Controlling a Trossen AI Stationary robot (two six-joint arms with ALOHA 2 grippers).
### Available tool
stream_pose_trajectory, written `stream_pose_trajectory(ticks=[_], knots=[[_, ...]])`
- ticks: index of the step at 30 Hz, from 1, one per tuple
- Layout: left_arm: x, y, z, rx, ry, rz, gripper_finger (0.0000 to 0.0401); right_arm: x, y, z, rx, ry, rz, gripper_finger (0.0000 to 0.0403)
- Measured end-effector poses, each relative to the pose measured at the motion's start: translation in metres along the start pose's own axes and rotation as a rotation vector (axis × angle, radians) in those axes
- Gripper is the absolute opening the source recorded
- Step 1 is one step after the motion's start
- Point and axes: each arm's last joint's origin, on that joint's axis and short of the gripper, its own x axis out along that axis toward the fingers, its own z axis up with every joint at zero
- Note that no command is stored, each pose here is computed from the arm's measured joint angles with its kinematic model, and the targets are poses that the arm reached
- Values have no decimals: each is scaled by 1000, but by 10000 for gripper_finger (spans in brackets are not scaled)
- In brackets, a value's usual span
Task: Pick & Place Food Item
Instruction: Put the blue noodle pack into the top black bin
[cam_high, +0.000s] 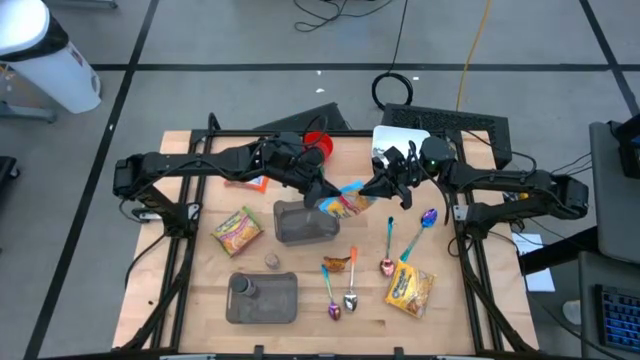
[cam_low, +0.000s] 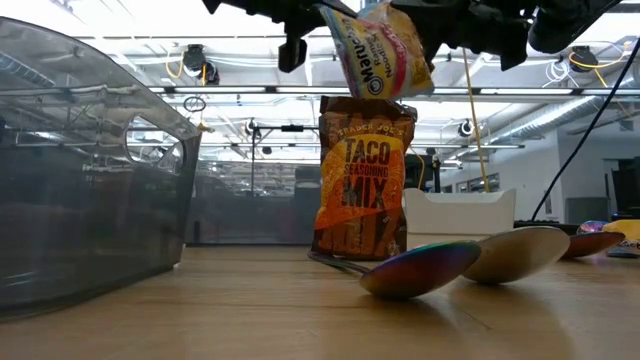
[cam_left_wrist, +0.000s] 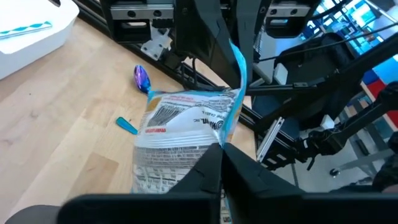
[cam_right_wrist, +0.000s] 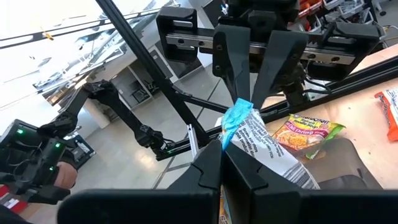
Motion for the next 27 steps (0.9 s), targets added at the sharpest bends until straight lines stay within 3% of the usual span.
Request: stream_pose_trajectory(ticks=[12,22,27], knots=[[0,-2,3,21,-22,-35,3,0,2,3,-12,-22,11,12],[-3,-4,3,-48,-22,-32,1,-11,-7,10,47,-59,-41,138],[-22,-14,3,-81,-46,52,1,-24,-10,18,45,-93,-68,186]])
